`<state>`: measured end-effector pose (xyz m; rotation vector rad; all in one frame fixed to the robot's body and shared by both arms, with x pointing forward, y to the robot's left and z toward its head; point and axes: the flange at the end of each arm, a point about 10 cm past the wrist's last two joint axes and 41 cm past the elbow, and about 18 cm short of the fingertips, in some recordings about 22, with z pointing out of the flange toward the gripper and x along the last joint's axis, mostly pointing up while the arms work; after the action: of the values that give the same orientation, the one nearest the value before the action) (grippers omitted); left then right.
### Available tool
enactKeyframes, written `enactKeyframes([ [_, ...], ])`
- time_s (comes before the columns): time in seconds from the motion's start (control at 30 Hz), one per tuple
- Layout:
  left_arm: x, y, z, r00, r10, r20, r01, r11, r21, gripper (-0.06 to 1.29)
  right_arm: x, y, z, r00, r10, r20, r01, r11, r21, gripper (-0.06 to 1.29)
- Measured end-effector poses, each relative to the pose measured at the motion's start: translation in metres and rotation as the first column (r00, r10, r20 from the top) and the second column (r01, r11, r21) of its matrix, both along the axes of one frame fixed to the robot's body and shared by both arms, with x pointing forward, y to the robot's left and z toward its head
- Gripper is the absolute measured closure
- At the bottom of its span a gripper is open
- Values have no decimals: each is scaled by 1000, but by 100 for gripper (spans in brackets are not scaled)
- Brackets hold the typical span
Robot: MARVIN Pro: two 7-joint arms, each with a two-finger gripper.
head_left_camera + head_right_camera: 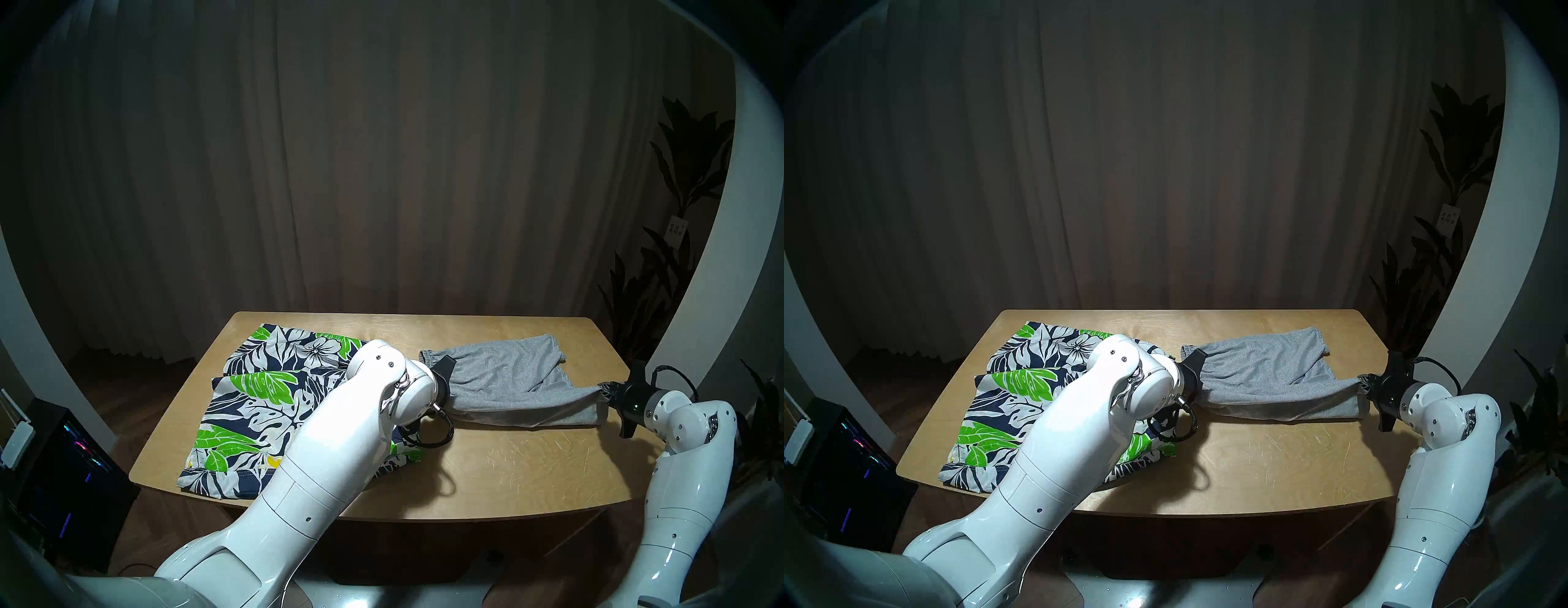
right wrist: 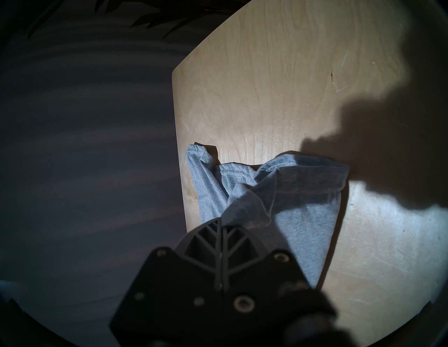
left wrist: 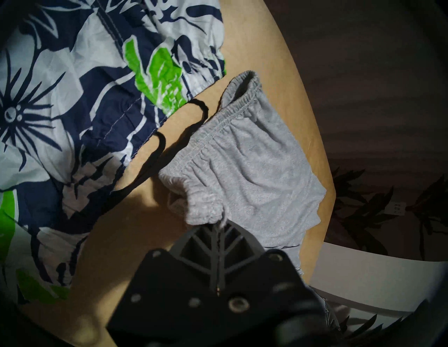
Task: Fold pants twice and stack them
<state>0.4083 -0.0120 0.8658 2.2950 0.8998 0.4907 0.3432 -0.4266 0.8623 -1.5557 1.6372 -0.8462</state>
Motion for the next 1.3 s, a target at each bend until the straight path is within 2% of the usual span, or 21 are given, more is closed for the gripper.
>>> enactKeyframes([
  [0.2, 12, 0, 5, 1000, 14, 25, -14, 1000, 3, 126, 13, -1, 0, 1000, 0, 10, 0, 1000, 1, 126],
  [0.53, 32, -2, 1, 998, 36, 49, -37, 999, 22, 126, 38, 6, -2, 999, 19, 27, -19, 1000, 2, 126],
  [0.67, 37, -7, 3, 994, 22, 106, -25, 999, 33, 126, 49, 12, 1, 999, 30, 45, -30, 1000, -2, 126],
  [0.87, 38, -15, 8, 977, -16, 211, 9, 999, 34, 126, 60, 19, 7, 996, 39, 78, -38, 999, -15, 126],
  [0.97, 39, -15, 7, 970, -20, 244, 11, 999, 38, 126, 64, 21, 7, 995, 40, 91, -39, 999, -22, 126],
  [1.13, 44, -10, 2, 966, 9, 257, -19, 999, 36, 126, 71, 23, 3, 994, 33, 100, -30, 999, -26, 126],
  [1.3, 52, -1, -11, 971, 49, 235, -61, 997, 44, 126, 80, 23, -10, 997, 19, 81, -17, 1000, -17, 126],
])
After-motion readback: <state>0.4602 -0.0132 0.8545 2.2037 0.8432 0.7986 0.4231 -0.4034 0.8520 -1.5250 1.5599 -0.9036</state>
